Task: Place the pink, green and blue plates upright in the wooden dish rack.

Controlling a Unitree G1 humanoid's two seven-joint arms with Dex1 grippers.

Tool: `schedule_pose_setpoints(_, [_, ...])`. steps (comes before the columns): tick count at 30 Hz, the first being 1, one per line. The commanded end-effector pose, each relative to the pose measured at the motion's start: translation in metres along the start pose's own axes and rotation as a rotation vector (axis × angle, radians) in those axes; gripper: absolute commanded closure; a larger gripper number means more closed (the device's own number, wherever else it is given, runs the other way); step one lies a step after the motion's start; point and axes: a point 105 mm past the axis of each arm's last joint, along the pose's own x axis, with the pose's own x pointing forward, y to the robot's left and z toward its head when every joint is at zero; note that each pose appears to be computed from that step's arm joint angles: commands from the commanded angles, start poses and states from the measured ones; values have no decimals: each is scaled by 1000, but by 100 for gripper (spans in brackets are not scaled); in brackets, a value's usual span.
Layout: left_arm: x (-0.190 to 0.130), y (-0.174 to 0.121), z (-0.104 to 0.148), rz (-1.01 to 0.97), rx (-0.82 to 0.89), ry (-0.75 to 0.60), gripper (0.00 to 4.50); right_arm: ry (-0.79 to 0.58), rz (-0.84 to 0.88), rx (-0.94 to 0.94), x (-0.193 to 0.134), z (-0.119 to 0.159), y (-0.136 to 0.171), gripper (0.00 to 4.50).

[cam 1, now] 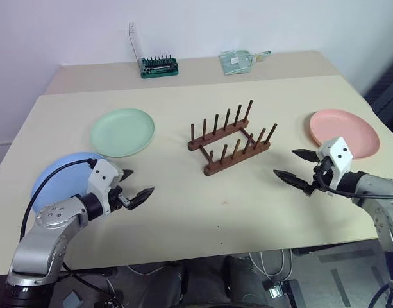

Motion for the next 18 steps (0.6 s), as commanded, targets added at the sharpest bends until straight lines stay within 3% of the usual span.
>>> schedule_pose_setpoints(1, [6, -9, 2, -71, 29, 9, 3, -48, -27, -30, 4, 10, 10, 0])
schedule_pose_setpoints(5, [44, -35, 5, -202, 121, 28, 3, -61, -32, -17, 4, 10, 26, 0])
schedule_pose_setpoints(9, [93, -60, 13, -304, 72, -6, 3, -67, -16, -27, 2, 12, 46, 0])
schedule_pose_setpoints(13, [130, -81, 14, -366, 134, 9, 3, -71, -11, -30, 4, 14, 61, 0])
schedule_pose_setpoints(18, [162, -85, 19, -348, 148, 10, 3, -72, -30, -41, 5, 16, 65, 0])
